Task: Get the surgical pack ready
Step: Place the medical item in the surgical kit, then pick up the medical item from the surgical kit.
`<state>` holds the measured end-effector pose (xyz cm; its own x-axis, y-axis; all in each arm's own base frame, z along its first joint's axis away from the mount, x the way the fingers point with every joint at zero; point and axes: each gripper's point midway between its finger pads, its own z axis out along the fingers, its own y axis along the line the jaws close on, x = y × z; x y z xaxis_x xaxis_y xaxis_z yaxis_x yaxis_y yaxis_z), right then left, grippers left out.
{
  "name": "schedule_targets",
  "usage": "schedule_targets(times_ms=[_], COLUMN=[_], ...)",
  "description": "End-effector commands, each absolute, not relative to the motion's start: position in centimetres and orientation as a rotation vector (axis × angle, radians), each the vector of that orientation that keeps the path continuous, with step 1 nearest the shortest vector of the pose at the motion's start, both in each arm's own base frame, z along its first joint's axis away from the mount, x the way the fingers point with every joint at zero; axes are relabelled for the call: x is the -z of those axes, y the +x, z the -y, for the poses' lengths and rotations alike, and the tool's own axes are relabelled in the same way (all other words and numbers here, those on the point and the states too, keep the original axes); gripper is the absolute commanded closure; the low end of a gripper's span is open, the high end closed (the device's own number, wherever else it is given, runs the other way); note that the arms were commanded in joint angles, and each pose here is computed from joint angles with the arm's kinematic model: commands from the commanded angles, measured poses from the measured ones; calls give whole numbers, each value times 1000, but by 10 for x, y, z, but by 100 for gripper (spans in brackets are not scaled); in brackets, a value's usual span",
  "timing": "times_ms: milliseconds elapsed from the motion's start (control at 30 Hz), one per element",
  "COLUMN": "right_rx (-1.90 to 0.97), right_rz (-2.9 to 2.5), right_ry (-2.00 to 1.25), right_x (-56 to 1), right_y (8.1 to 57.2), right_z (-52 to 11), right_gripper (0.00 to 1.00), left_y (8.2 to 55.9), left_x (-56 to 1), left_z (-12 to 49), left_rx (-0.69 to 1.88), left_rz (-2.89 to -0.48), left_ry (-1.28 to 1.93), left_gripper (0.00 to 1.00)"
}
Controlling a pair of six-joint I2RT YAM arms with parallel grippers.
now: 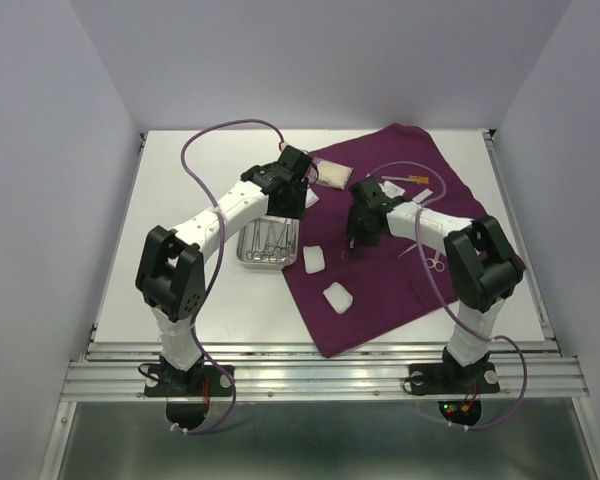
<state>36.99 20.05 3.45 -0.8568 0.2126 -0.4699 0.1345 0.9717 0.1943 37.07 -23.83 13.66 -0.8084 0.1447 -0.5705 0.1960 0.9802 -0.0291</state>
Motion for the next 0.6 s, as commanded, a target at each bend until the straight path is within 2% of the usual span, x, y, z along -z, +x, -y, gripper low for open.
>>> schedule_targets(times_ms=[0, 167, 333, 567], right_rx=[-151, -78, 2, 45], right_rz=[-2454, -2405, -2363, -2351], right_ry=[305, 404, 602, 676], right_x=[-76, -97, -100, -98], right_y=[395, 389, 382, 363], right_z=[-188, -138, -55, -13], right_gripper=[42, 35, 25, 24], left_y=[368, 364, 363, 357], left_x=[-166, -161, -148, -114], left_z=[252, 280, 323, 377], left_rx=[181, 214, 254, 235], left_rz=[-2473, -2471, -2497, -2559], left_ry=[209, 256, 285, 363], left_gripper=[47, 46, 47, 48])
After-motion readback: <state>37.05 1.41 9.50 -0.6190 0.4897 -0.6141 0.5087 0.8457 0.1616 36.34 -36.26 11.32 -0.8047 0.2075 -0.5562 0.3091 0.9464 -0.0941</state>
